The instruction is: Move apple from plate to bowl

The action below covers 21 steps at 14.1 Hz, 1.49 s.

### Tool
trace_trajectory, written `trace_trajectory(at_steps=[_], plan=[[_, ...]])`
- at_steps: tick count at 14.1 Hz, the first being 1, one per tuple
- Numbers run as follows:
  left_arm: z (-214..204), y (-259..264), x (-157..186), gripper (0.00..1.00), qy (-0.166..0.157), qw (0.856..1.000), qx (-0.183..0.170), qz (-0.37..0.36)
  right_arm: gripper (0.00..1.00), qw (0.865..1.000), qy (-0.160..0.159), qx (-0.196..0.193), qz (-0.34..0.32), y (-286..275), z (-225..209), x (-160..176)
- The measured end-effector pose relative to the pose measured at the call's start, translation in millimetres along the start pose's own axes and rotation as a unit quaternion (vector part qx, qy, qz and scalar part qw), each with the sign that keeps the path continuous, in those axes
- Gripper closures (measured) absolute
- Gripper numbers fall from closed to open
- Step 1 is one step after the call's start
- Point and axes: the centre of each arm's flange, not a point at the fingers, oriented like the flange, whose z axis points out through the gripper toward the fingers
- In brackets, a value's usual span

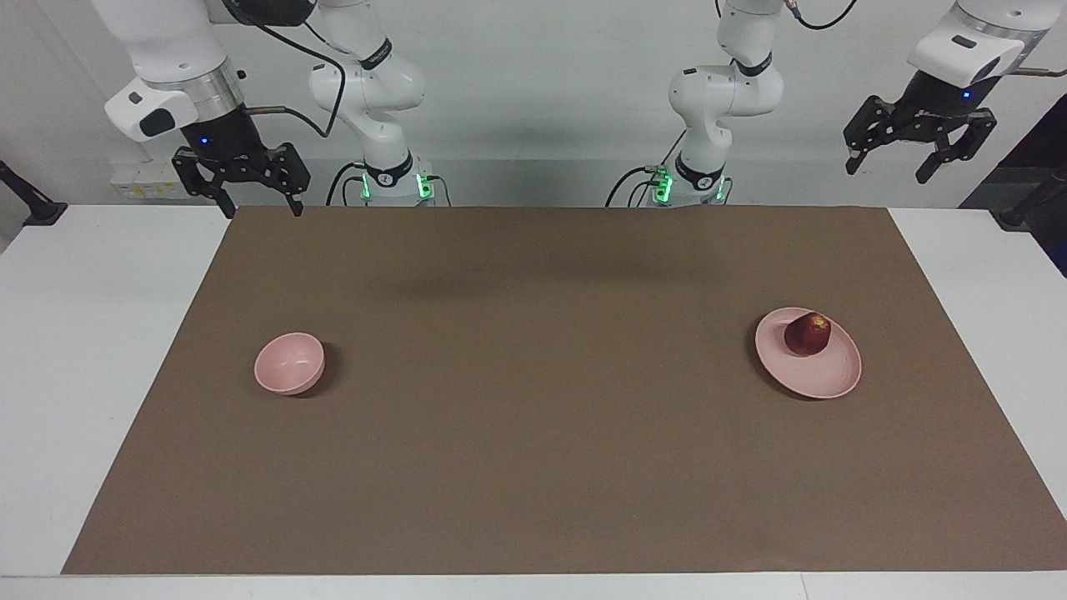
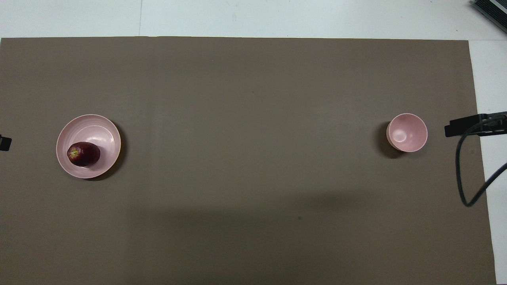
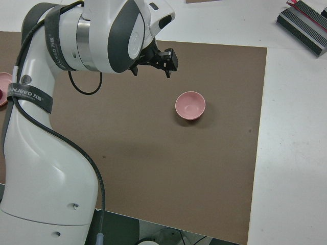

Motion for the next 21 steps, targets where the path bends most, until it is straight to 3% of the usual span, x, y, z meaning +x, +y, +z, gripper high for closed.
trace_trajectory(at_steps=[17,21], plan=[[-0.7,1.0,2.0,0.00,0.007,1.000,0.001,0.002,0.00,1.000,0.000,0.000,0.000,0.0,0.0,0.0],[1.7,-5.0,6.2,0.00,0.023,1.000,0.005,-0.003,0.00,1.000,0.000,0.000,0.000,0.0,0.0,0.0]])
